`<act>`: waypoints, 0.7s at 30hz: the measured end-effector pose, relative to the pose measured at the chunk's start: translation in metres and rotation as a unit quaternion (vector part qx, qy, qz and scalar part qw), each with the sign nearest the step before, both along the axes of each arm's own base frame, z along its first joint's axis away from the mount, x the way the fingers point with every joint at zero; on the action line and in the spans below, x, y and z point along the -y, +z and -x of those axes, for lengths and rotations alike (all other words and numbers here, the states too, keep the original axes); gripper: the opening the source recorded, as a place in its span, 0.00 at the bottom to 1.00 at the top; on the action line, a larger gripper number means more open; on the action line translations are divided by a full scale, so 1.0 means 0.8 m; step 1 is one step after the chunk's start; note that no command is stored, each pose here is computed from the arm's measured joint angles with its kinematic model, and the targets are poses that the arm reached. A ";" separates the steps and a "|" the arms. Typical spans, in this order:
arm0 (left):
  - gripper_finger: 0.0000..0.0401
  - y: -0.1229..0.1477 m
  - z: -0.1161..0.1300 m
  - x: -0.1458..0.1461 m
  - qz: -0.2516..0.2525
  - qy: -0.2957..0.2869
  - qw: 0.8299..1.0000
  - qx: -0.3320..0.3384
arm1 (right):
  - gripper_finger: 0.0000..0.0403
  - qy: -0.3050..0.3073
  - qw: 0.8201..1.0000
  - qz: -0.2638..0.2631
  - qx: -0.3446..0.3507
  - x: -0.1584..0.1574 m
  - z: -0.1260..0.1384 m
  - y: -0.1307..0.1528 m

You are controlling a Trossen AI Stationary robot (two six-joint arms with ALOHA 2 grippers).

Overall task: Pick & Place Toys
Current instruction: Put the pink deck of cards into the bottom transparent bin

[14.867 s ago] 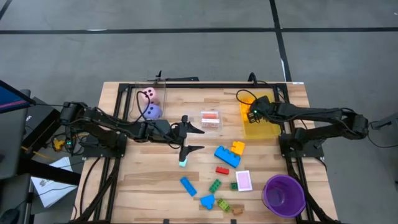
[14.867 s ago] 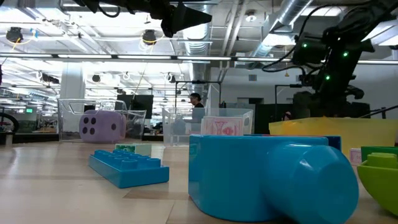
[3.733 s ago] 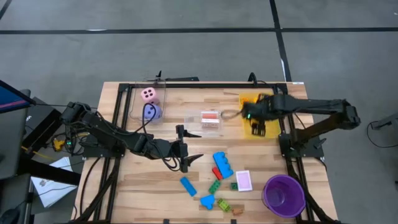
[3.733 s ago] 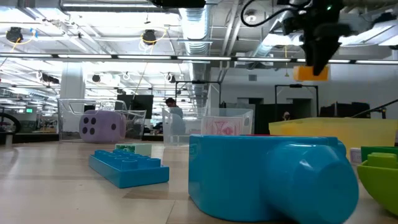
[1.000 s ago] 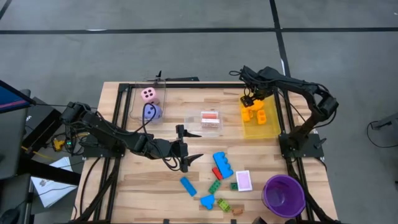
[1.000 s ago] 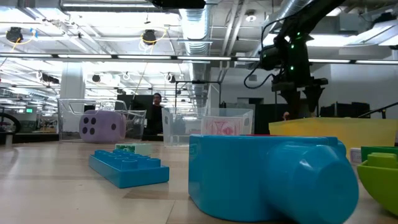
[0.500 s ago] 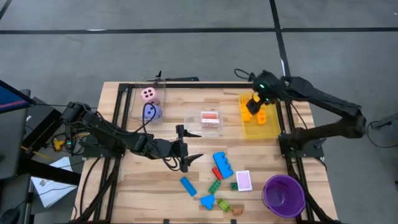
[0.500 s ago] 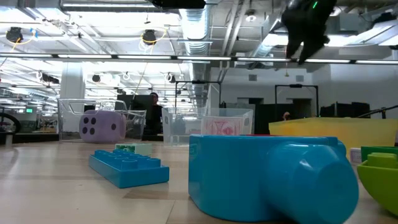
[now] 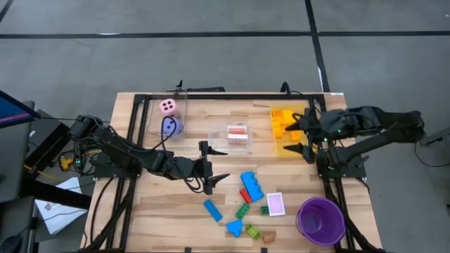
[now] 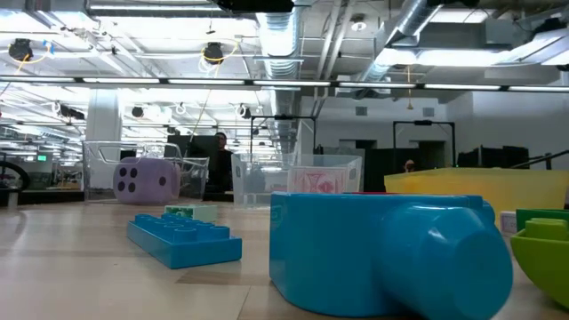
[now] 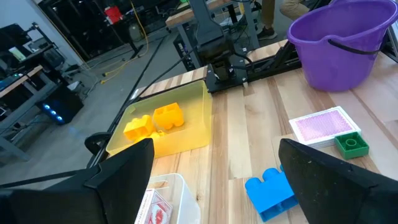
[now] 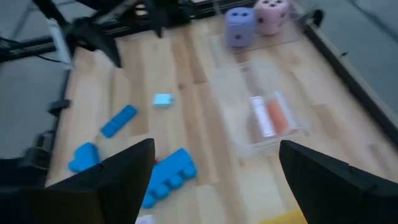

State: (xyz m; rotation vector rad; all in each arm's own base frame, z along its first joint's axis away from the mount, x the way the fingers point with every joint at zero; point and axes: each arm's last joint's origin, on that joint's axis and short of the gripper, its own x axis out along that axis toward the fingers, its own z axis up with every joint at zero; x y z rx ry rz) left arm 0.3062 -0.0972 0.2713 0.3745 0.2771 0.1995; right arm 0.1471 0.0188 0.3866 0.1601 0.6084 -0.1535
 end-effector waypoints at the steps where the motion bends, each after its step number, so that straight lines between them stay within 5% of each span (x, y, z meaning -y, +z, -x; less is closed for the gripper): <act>1: 0.85 0.000 0.000 0.000 0.000 0.000 1.000 0.000 | 0.83 0.001 1.000 -0.013 0.002 -0.004 -0.001 0.000; 8: 0.85 0.000 0.000 0.000 0.000 0.000 1.000 0.000 | 0.83 0.040 0.998 -0.035 -0.033 -0.037 -0.027 -0.015; 12: 0.85 0.000 0.000 0.000 0.002 0.000 1.000 0.000 | 0.83 0.015 0.996 -0.074 -0.058 -0.055 -0.041 -0.027; 17: 0.85 -0.004 0.001 0.000 0.005 0.003 1.000 -0.012 | 0.83 -0.009 0.997 -0.039 -0.063 -0.080 -0.049 -0.038; 21: 0.85 -0.005 0.002 0.001 0.005 0.002 1.000 -0.019 | 0.83 -0.029 0.996 -0.061 -0.059 -0.088 -0.047 -0.040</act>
